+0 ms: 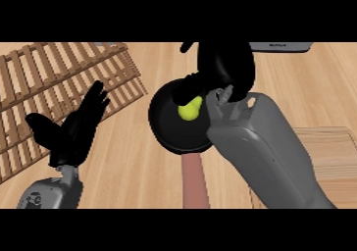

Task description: Pick the pear from the cutting board and place it in the pot

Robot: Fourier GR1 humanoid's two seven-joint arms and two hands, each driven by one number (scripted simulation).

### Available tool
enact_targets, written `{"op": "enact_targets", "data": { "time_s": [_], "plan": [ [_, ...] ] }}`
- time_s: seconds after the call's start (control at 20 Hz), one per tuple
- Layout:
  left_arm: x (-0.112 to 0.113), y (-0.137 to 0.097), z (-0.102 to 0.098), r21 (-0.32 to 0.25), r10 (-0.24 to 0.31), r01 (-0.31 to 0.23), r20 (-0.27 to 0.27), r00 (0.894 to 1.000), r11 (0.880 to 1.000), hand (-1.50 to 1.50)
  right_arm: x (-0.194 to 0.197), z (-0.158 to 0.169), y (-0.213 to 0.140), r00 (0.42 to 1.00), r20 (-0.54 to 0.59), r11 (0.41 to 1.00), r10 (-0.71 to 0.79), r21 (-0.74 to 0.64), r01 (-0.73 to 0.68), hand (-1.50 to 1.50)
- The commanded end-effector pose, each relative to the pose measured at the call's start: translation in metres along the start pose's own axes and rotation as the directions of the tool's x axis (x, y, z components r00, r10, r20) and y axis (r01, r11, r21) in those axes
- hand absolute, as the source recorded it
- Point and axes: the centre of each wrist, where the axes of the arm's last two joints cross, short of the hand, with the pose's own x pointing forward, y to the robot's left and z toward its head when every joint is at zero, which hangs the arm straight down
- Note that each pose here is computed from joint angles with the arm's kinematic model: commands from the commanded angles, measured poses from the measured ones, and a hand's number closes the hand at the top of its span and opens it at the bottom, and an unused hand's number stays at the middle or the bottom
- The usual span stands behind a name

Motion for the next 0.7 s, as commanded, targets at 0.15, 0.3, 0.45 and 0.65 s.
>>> {"op": "enact_targets", "data": {
  "time_s": [0.15, 0.3, 0.45, 0.65],
  "plan": [
    [-0.004, -0.004, -0.003, -0.005, -0.016, 0.016, -0.020, 1.000, 1.000, 0.00, 0.006, 0.002, 0.014, 0.944, -0.110, 0.950, -0.310, 0.014, 0.313, -1.50],
    [0.006, 0.007, 0.002, 0.008, 0.001, 0.000, -0.005, 1.000, 1.000, 0.00, -0.011, -0.010, 0.008, 0.905, -0.009, 0.894, -0.425, -0.158, 0.419, -1.50],
    [-0.001, 0.007, 0.009, 0.026, -0.008, 0.008, 0.004, 1.000, 1.000, 0.00, -0.012, -0.006, -0.010, 0.867, 0.072, 0.822, -0.494, -0.286, 0.492, -1.50],
    [0.002, 0.008, 0.011, 0.037, 0.002, -0.002, -0.001, 1.000, 0.999, 0.00, -0.030, 0.000, -0.006, 0.840, 0.057, 0.768, -0.539, -0.376, 0.519, -1.50]
  ]
}}
